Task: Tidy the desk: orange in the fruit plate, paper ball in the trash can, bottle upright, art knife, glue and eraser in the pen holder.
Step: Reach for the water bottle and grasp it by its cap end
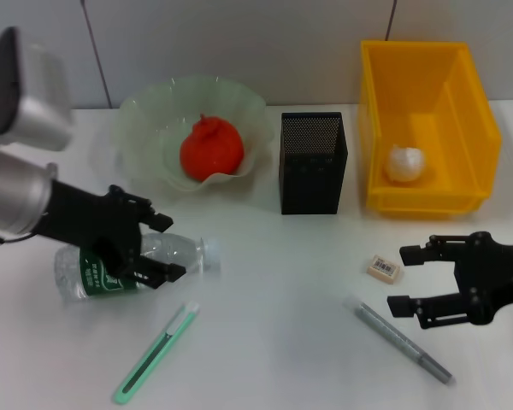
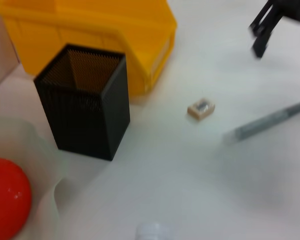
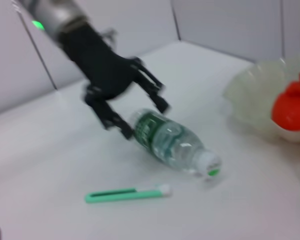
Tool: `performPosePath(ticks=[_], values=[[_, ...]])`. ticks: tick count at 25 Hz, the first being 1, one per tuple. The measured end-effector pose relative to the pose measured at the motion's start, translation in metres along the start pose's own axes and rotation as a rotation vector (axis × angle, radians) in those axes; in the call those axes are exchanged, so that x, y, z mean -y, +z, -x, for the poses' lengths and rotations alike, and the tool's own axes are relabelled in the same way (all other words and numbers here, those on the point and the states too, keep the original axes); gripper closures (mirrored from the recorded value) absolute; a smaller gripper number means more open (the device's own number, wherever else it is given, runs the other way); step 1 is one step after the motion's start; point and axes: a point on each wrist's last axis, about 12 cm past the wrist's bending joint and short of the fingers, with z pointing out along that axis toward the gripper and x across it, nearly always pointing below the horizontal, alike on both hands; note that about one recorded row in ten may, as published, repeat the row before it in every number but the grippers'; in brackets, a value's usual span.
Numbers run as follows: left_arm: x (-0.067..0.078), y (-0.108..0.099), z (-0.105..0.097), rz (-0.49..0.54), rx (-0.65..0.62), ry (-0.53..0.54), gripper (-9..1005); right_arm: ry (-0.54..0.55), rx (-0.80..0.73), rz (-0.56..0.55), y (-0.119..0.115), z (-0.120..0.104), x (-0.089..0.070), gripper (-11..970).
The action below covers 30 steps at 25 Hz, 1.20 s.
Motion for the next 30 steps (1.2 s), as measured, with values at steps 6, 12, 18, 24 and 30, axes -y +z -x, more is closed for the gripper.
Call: performPosePath(ticks=[6, 12, 18, 24, 30], values=[[-0.012, 0.049, 0.050, 0.056, -0.257, 0.165, 256, -0.013, 0.094, 0.039, -0.006, -0.016, -0.006, 126], [-0.011, 0.062, 0.058, 0.076, -0.318, 0.208, 276, -0.024, 0.129, 0.062, -0.005, -0.020, -0.008, 126], [-0.013, 0.097, 0.070, 0.118, -0.476, 0.289, 297, -0.014, 0.137, 0.059, -0.003, -0.025, -0.009, 125], [-0.011, 0.115, 0.070, 0.104, -0.529, 0.318, 317, -0.003, 0.145, 0.053, -0.004, -0.027, -0.008, 125], [-0.006, 0.125, 0.071, 0.117, -0.545, 0.338, 338, 0.013, 0.154, 0.051, -0.004, -0.030, -0.009, 125]])
